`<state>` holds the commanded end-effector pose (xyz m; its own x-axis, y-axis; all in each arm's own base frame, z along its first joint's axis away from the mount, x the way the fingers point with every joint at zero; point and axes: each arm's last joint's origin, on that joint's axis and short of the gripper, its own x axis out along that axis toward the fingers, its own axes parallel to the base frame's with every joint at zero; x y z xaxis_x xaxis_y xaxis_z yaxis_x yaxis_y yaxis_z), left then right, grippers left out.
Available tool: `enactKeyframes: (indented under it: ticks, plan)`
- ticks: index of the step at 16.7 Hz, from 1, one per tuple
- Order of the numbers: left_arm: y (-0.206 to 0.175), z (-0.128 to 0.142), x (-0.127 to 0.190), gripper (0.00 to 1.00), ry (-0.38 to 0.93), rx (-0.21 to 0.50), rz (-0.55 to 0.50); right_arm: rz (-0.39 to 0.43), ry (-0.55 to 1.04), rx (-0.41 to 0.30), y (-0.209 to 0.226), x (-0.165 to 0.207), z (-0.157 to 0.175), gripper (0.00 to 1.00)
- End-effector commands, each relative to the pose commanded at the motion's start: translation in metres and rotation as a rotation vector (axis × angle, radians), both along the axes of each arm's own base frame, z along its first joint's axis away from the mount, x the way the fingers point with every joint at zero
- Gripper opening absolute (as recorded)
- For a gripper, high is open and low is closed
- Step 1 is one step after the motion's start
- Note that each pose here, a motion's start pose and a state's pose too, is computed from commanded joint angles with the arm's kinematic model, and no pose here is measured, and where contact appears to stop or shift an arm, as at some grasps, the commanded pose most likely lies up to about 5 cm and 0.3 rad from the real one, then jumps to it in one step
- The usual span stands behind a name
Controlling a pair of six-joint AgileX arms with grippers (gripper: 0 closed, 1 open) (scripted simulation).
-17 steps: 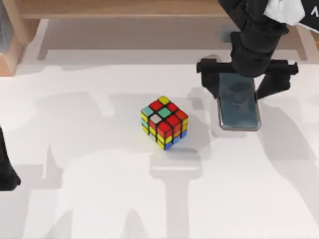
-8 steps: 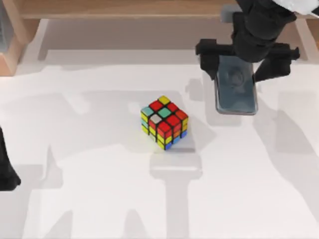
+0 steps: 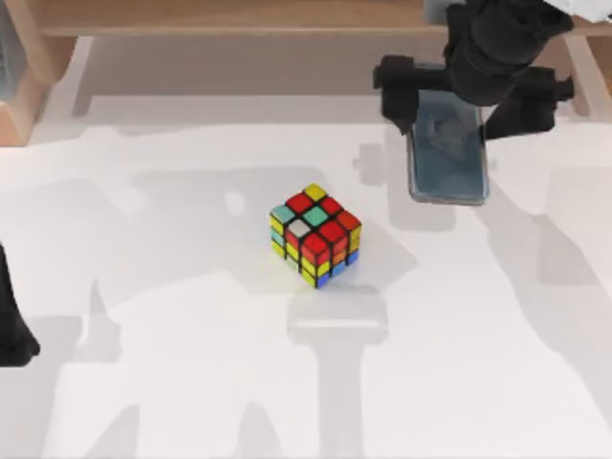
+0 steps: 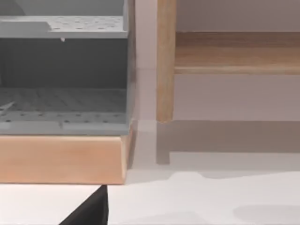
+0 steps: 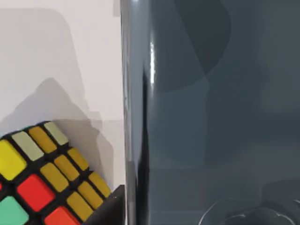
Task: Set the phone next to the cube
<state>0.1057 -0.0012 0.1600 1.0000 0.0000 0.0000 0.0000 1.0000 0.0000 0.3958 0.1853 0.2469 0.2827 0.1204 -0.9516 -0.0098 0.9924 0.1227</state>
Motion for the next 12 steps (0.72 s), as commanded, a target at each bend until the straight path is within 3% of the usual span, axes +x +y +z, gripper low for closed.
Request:
enactKeyframes:
  ticks: [6, 12]
  plan:
    - [0.000, 0.000, 0.000, 1.00, 0.000, 0.000, 0.000, 0.000, 0.011, -0.004, 0.001, 0.003, -0.013, 0.00]
    - [0.000, 0.000, 0.000, 1.00, 0.000, 0.000, 0.000, -0.001, 0.094, -0.040, 0.002, 0.005, -0.052, 0.00]
